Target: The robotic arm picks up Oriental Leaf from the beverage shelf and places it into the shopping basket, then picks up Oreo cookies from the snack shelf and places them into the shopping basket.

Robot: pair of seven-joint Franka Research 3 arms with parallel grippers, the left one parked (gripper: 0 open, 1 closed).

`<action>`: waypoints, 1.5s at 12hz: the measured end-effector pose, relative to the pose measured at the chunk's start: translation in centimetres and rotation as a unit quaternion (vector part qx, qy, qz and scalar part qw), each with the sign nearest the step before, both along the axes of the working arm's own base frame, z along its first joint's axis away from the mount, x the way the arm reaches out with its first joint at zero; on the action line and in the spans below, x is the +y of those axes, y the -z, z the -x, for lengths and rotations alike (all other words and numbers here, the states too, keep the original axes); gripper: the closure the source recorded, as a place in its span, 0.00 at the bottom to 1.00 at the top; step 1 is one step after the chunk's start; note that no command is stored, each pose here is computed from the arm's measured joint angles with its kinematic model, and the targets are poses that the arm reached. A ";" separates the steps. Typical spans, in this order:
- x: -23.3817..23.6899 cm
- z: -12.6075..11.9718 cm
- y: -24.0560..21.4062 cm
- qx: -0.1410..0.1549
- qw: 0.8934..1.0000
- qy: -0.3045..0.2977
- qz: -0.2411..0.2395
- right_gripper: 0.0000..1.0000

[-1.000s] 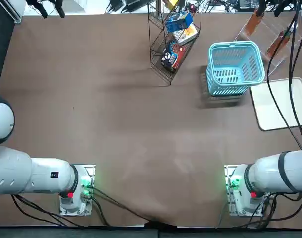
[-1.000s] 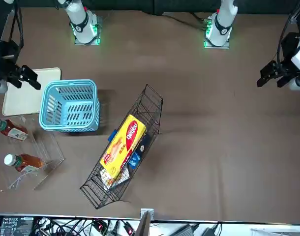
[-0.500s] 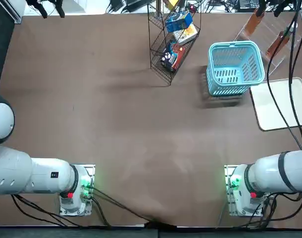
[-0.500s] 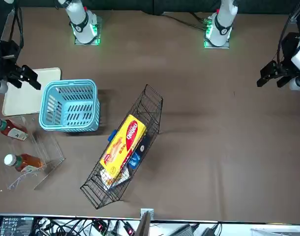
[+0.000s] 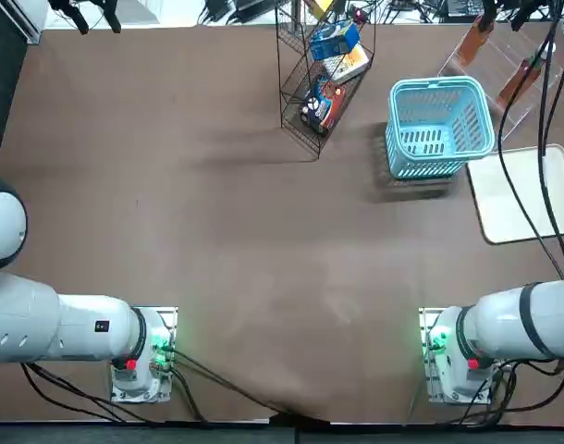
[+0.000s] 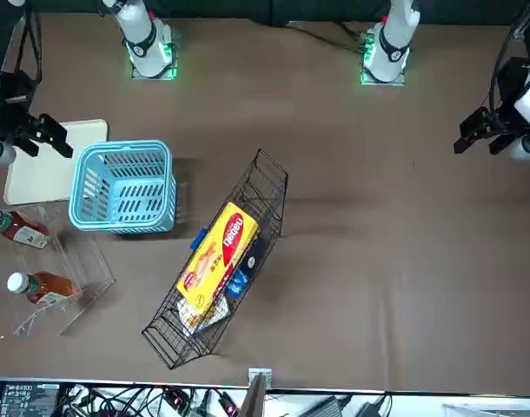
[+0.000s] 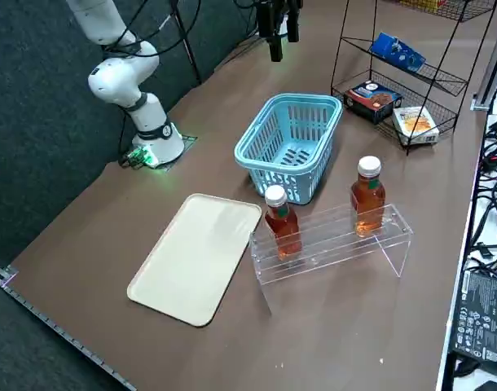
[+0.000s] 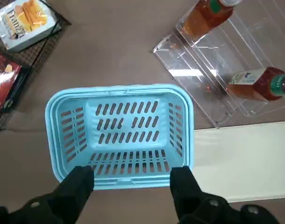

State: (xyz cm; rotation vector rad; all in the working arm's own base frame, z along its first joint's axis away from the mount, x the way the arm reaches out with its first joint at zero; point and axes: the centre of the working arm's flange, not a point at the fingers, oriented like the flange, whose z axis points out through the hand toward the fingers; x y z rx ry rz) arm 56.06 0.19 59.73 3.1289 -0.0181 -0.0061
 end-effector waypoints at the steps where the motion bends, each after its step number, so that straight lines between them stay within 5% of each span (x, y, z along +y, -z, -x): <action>1: 0.0 0.0 0.0 0.001 1.000 -0.013 0.000 0.00; 9: -6.2 0.2 0.1 0.001 0.994 -0.112 0.001 0.00; 18: -22.3 0.4 4.4 -0.003 0.951 -0.310 0.019 0.00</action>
